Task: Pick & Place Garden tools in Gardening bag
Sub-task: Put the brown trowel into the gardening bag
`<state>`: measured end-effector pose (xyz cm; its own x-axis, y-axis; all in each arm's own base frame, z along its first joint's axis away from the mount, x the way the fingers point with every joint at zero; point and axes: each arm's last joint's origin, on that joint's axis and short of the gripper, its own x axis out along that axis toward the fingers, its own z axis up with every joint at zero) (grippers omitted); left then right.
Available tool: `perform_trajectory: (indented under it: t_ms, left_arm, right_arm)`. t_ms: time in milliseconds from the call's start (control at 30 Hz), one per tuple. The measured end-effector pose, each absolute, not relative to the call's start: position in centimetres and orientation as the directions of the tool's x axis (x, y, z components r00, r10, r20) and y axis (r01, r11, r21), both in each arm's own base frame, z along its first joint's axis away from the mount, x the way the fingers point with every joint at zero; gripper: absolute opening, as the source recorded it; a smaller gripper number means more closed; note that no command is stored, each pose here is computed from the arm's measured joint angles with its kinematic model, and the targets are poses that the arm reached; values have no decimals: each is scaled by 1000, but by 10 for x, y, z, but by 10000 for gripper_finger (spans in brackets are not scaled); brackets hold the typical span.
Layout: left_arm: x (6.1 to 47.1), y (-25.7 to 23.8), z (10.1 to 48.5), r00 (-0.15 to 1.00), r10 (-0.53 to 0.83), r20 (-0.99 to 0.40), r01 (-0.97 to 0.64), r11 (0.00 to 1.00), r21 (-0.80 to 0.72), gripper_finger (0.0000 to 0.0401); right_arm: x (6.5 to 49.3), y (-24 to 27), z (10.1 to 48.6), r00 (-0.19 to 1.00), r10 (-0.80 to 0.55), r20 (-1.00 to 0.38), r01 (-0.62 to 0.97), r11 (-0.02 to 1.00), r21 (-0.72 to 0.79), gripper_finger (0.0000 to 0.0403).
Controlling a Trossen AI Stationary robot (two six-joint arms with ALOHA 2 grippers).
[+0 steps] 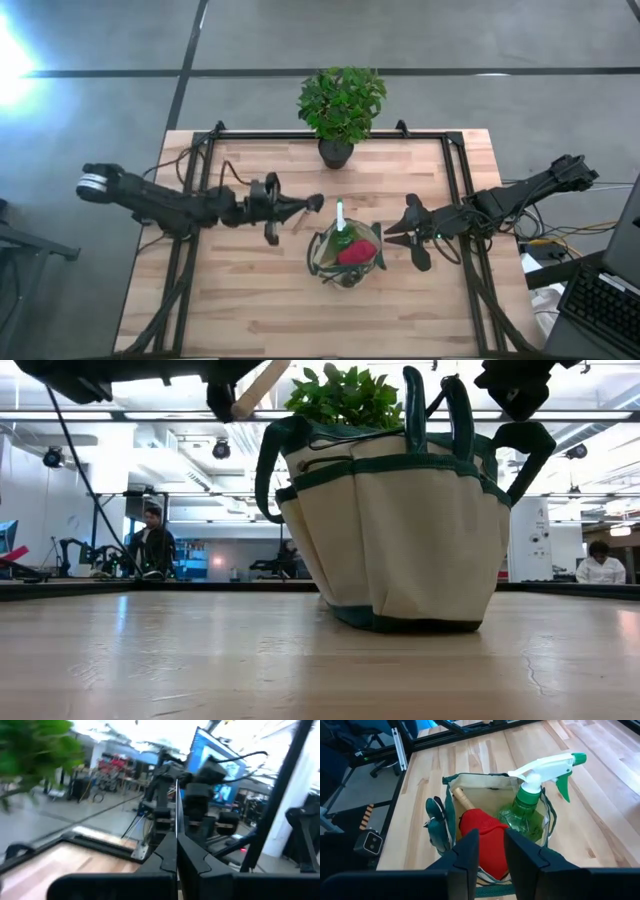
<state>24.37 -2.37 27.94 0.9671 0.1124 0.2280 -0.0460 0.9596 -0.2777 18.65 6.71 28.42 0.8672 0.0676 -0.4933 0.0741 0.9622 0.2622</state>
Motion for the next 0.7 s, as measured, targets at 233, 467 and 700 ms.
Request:
perform_trajectory:
  t_ms: [233, 467, 700]
  left_arm:
    - [266, -40, 261, 942, 27, 334, 27, 987, -156, 0]
    - [284, -48, 244, 883, -113, 455, 192, 973, -131, 0]
    - [312, -67, 256, 850, -234, 472, 309, 947, -87, 0]
  right_arm:
    - [186, 67, 284, 867, 67, -493, 74, 962, 262, 77]
    - [186, 67, 284, 867, 66, -493, 69, 966, 251, 88]
    - [187, 66, 284, 871, 41, -490, 86, 968, 234, 86]
